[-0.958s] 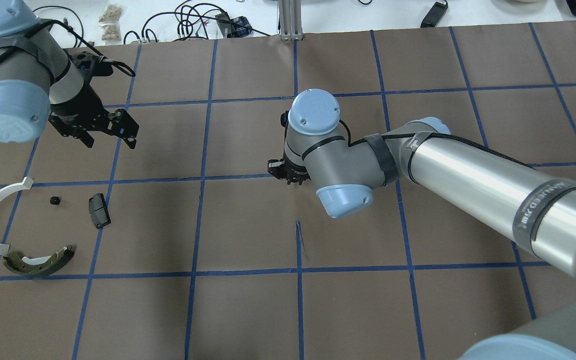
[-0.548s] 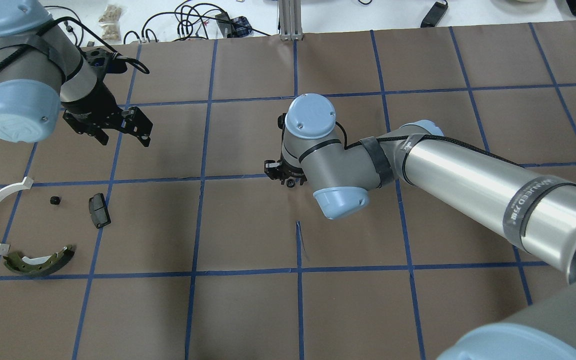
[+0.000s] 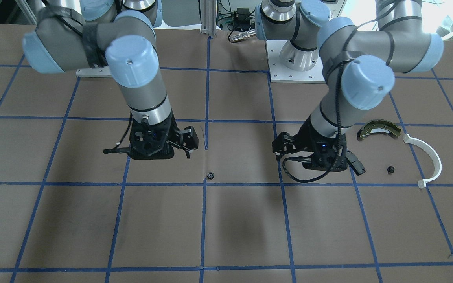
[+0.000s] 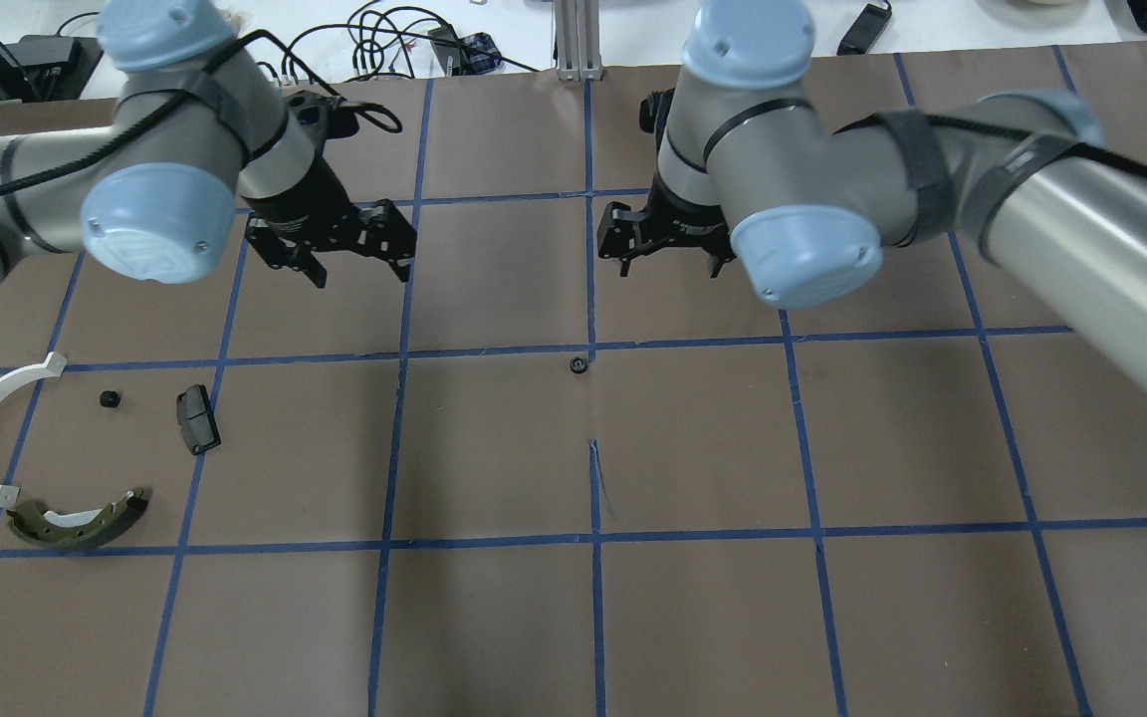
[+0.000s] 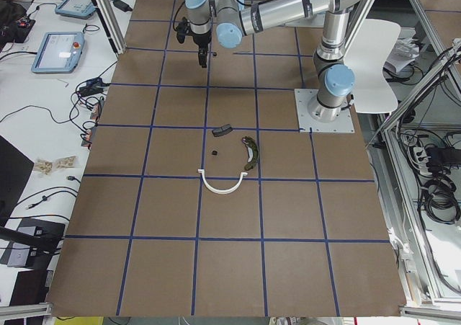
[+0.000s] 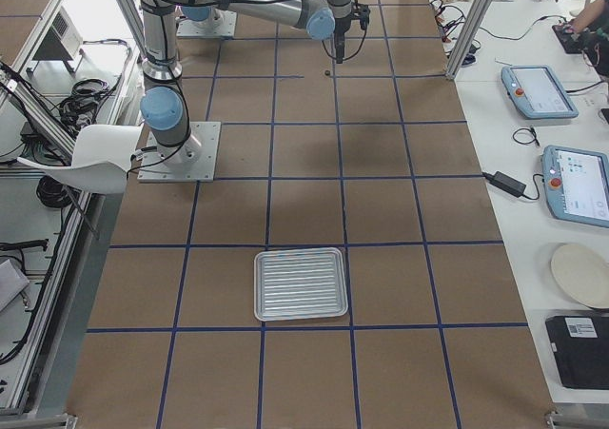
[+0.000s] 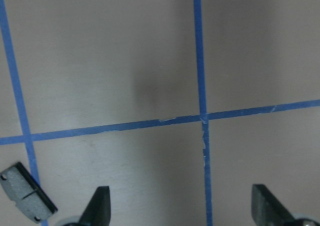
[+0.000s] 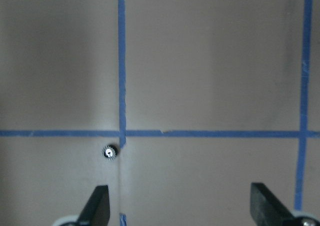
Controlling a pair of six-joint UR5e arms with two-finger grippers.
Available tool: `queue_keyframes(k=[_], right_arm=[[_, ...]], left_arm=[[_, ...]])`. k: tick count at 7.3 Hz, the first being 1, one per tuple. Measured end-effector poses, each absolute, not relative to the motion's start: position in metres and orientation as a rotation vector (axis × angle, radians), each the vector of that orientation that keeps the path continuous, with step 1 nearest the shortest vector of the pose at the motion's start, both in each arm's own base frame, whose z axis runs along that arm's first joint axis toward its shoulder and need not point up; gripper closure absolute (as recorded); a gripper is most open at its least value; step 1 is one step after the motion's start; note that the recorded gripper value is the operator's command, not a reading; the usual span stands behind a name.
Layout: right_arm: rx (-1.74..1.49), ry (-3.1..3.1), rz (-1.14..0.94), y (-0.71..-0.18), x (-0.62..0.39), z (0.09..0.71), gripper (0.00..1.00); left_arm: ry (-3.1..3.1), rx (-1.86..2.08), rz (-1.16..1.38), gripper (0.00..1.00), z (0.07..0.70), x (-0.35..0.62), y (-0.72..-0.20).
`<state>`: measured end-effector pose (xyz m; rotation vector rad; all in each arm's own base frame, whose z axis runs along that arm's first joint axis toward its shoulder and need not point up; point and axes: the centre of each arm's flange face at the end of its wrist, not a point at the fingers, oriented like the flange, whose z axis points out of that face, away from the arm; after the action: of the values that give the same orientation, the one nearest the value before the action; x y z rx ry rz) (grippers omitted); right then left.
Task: Place bearing gear from tray to pile
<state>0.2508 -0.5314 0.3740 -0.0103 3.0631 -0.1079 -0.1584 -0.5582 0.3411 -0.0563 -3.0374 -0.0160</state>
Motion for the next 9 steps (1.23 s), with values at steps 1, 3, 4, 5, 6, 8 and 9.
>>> queue_keyframes(k=[1,3,4,5,6,8,9], right_arm=[[-0.021,3.088,-0.093,-0.520,0.224,0.418,0.00],[-0.033,3.160,-0.080,-0.486,0.173,0.485,0.00],[-0.017,3.194,-0.073,-0.472,0.154,0.500,0.00],[-0.005,3.207,-0.077,-0.464,0.145,0.508,0.00],[0.001,3.209,-0.107,-0.463,0.142,0.512,0.00],[0.009,3.191,-0.258,-0.473,0.142,0.521,0.00],[0.011,3.183,-0.305,-0.477,0.143,0.522,0.00]], left_arm=[[-3.041,-0.078,-0.017,0.00,0.332,-0.199,-0.555],[-3.061,-0.084,-0.025,0.02,0.302,-0.261,-0.547],[-3.069,-0.072,-0.016,0.04,0.284,-0.284,-0.545],[-3.074,-0.073,-0.013,0.03,0.264,-0.303,-0.543],[-3.089,-0.080,-0.017,0.03,0.245,-0.320,-0.540],[-3.128,-0.070,-0.005,0.03,0.212,-0.338,-0.539],[-3.135,-0.067,-0.004,0.05,0.199,-0.341,-0.540]])
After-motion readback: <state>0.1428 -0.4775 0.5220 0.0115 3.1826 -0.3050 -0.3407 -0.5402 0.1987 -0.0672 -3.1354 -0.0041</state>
